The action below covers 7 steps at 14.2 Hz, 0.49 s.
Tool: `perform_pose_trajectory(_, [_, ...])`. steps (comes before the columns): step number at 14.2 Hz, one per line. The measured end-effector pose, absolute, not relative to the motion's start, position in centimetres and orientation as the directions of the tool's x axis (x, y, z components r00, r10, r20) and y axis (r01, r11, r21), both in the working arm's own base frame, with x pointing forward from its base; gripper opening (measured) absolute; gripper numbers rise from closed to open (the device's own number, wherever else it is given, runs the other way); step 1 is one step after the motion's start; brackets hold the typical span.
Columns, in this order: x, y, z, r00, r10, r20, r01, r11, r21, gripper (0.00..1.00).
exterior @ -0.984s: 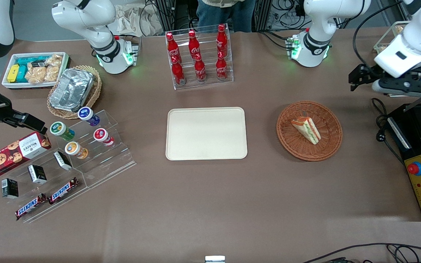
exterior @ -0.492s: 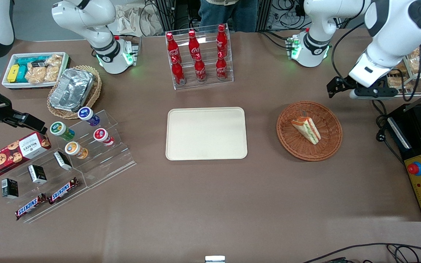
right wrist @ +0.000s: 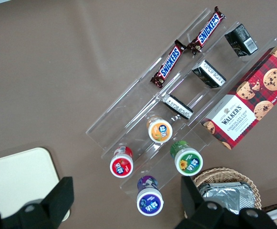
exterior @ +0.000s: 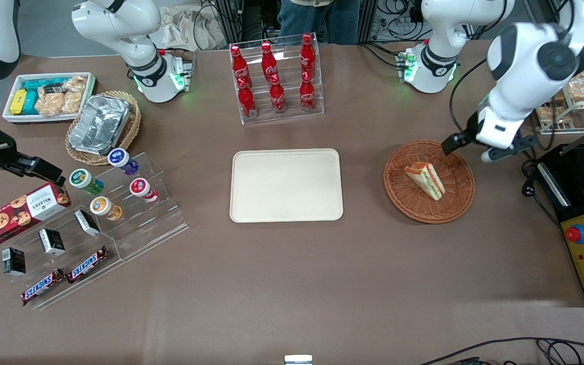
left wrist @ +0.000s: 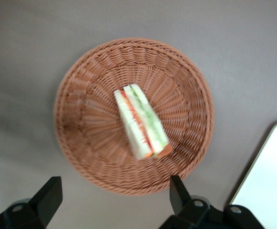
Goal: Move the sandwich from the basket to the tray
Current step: 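Lower the open left gripper onto the wrapped sandwich and close it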
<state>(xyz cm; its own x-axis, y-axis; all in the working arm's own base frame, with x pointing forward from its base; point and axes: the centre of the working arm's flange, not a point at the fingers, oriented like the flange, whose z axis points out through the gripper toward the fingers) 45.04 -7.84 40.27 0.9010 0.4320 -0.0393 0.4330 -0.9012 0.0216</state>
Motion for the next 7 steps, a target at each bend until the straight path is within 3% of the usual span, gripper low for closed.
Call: perform_pose_trajectory(7, [46.8,-11.1,34.7,0.787,0.617,-0.022,0.617,-0.786,0.032,1.0])
